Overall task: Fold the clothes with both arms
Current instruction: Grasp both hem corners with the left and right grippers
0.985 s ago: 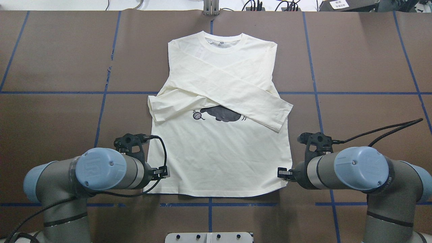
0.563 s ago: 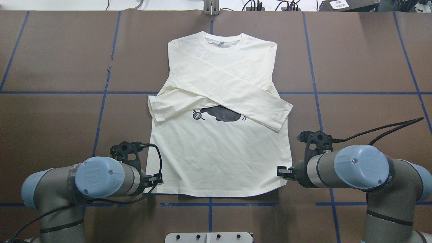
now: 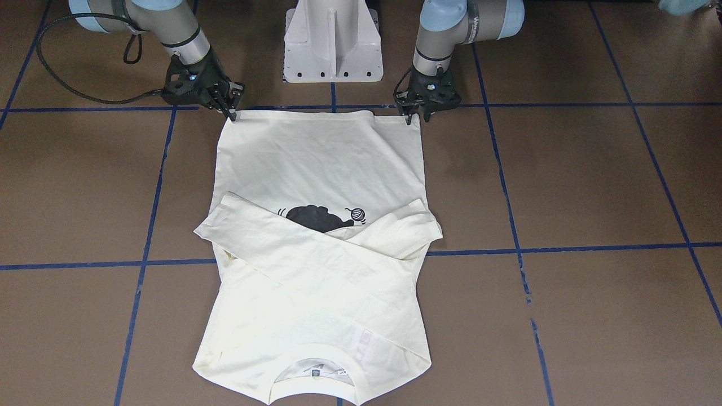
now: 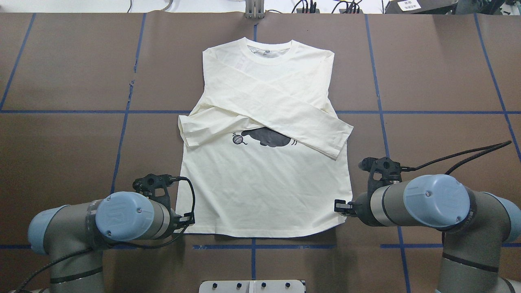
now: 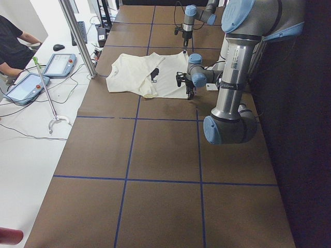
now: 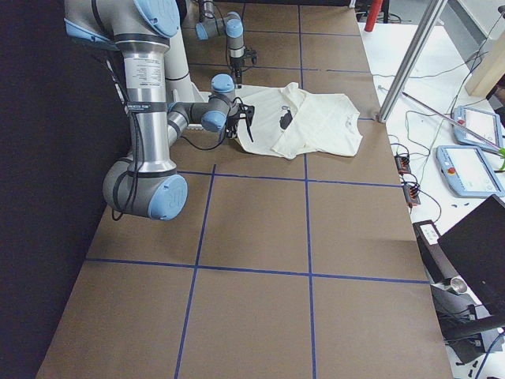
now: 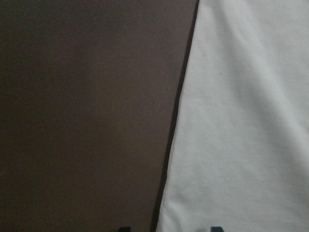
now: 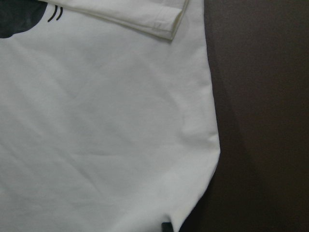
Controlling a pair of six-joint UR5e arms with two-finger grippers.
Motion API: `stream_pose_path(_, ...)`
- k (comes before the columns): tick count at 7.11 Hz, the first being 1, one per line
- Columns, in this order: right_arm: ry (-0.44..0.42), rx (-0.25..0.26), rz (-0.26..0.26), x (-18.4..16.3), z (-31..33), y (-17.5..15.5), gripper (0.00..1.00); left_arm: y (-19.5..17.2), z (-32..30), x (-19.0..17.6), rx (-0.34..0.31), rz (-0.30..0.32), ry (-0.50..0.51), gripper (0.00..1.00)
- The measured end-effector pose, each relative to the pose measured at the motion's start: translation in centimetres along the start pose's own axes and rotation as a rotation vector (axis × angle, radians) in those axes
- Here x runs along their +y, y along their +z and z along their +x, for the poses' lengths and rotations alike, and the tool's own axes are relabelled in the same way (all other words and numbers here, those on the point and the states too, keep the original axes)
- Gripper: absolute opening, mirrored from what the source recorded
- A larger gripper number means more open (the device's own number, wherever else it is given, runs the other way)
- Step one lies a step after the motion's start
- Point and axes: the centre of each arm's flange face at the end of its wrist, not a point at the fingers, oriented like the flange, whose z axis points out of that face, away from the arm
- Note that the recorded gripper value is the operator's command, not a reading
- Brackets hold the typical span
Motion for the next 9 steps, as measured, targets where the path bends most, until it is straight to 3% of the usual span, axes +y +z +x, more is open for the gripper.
stream_pose_path(1,0.000,0.000,0.000,0.0,0.0,0.0,0.00,0.0,0.1,0.0,0.000,0.000,0.000,0.04)
stream_pose_path(2,0.000,0.000,0.001,0.0,0.0,0.0,0.00,-0.1,0.1,0.1,0.001,-0.001,0.001,0.00)
stream_pose_path(5,0.000,-0.002,0.002,-0.1,0.0,-0.2,0.00,-0.6,0.2,0.2,0.007,-0.005,0.003,0.00)
stream_pose_path(9,-0.004,-0.028,-0.001,0.4,1.0,-3.3,0.00,-5.7,-1.0,0.7,-0.031,-0.006,0.055,0.00)
